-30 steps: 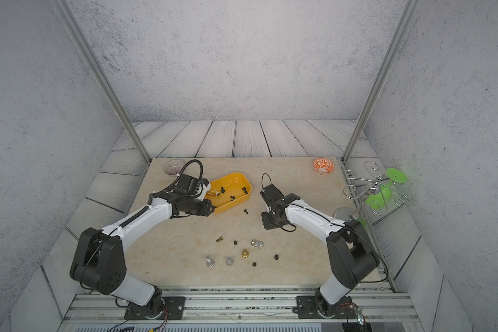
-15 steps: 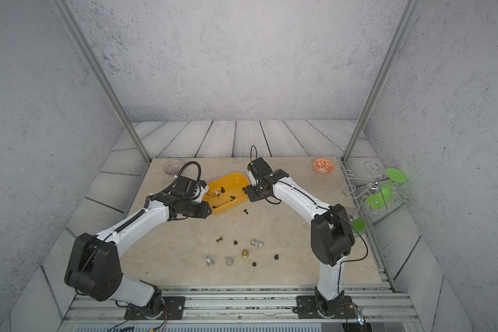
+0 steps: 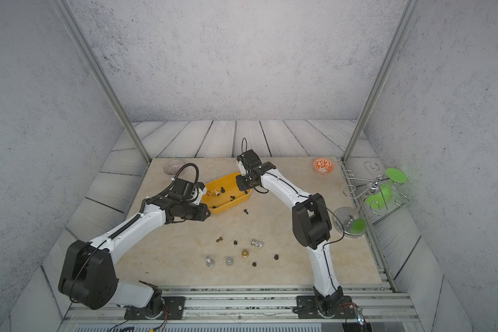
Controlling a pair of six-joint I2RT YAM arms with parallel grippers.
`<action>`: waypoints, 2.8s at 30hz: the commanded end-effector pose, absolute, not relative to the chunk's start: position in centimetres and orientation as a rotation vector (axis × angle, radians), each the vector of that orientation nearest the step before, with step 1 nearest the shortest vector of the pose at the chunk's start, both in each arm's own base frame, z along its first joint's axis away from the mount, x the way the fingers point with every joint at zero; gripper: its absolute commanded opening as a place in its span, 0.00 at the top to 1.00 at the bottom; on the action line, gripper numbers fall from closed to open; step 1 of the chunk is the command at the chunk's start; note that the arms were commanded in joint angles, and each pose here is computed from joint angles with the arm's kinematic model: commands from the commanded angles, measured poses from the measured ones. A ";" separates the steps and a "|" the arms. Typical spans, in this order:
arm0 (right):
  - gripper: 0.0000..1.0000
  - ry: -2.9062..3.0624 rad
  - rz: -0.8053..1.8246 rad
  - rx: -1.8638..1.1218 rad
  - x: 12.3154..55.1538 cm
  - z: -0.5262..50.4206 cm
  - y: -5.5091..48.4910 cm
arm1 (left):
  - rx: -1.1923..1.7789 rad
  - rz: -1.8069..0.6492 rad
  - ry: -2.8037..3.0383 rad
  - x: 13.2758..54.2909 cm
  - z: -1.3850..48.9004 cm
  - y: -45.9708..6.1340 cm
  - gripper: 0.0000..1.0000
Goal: Put the chess pieces into the storage box
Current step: Place the chess piece in the storage box.
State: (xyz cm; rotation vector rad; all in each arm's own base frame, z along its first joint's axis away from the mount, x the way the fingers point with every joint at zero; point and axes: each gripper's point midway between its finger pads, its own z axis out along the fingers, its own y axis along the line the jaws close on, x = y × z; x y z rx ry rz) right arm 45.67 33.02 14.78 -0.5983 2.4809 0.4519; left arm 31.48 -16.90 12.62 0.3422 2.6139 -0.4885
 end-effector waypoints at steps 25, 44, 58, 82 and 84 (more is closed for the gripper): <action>0.83 2.449 0.621 -0.581 50.8 7.7 40.8 | 0.332 -0.535 2.629 29.4 12.2 -16.5 0.68; 0.81 2.459 0.635 -0.591 50.9 6.2 41.1 | 0.333 -0.532 2.636 29.3 12.0 -16.5 0.68; 0.77 2.435 0.624 -0.595 50.9 7.9 40.9 | 0.332 -0.528 2.639 29.1 11.9 -16.3 0.68; 0.76 2.267 0.472 -0.654 45.3 19.5 34.3 | 0.445 -0.555 2.653 28.0 11.8 -17.4 0.68; 0.76 2.282 0.457 -0.652 44.3 19.1 33.4 | 0.459 -0.554 2.653 27.8 11.9 -17.6 0.68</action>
